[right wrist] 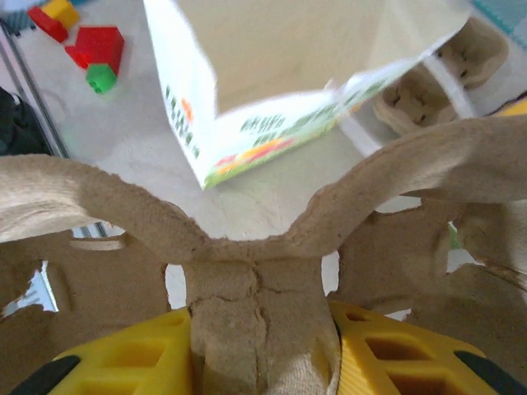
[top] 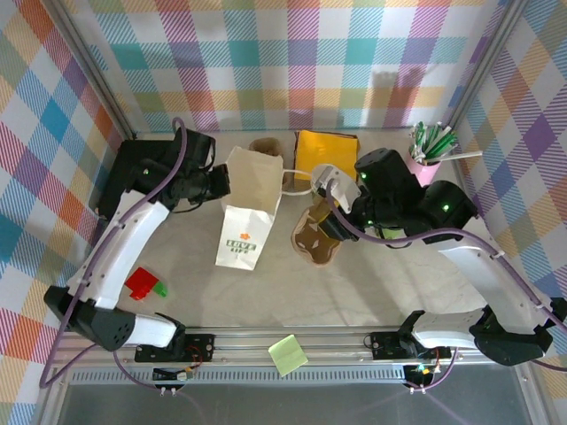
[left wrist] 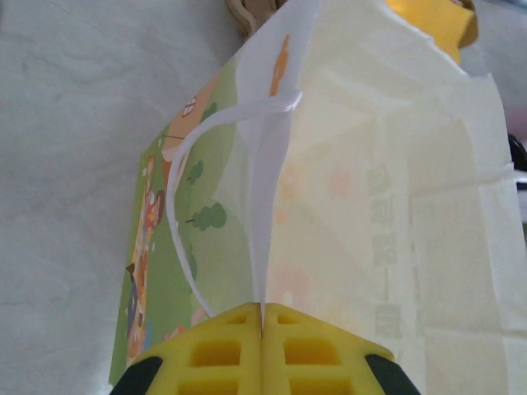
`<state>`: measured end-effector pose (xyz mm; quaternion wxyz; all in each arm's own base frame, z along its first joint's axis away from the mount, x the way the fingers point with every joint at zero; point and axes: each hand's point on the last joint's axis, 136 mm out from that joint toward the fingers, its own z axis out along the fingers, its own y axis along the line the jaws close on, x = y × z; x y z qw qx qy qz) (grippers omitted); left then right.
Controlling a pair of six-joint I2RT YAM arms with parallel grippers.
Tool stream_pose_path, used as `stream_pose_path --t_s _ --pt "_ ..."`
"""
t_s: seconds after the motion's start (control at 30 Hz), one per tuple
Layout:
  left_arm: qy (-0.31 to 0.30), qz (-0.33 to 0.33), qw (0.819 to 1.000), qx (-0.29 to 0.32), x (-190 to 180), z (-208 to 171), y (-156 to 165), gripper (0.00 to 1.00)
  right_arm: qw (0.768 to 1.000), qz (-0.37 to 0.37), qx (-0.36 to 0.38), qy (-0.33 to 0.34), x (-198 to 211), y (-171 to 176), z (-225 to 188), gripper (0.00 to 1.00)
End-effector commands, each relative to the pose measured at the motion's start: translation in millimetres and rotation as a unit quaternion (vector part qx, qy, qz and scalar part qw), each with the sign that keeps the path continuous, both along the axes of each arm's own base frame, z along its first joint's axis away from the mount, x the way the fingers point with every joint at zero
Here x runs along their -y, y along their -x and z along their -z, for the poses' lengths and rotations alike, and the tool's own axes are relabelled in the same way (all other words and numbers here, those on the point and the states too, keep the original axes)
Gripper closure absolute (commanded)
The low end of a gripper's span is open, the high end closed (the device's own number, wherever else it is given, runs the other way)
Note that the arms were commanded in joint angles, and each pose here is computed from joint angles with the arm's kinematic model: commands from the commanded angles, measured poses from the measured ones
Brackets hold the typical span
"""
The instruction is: Pack the takeout coffee
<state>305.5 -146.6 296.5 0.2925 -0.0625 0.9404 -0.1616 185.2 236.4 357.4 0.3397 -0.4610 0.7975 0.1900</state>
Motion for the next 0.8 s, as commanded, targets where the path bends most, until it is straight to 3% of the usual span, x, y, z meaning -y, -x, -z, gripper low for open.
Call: stream_pose_path --t_s 0.0,0.33,0.5,0.77 --pt "0.039 0.01 0.999 0.0 9.2 -4.0 24.0 1.0 1.0 -0.018 -0.019 -0.015 -7.0 8.5 -14.2 0.61" --pt "0.131 0.07 0.988 0.032 33.7 -0.5 48.4 1.0 0.997 -0.057 -0.039 -0.034 -33.9 4.5 -39.8 0.6" --pt "0.172 0.103 0.978 0.049 49.2 -0.9 51.2 1.0 0.996 -0.071 -0.055 -0.024 -50.1 -4.6 -35.2 0.6" --pt "0.188 0.159 0.968 0.057 68.9 4.5 47.9 1.0 0.985 -0.125 -0.117 -0.023 -83.5 -7.4 -13.0 0.6"
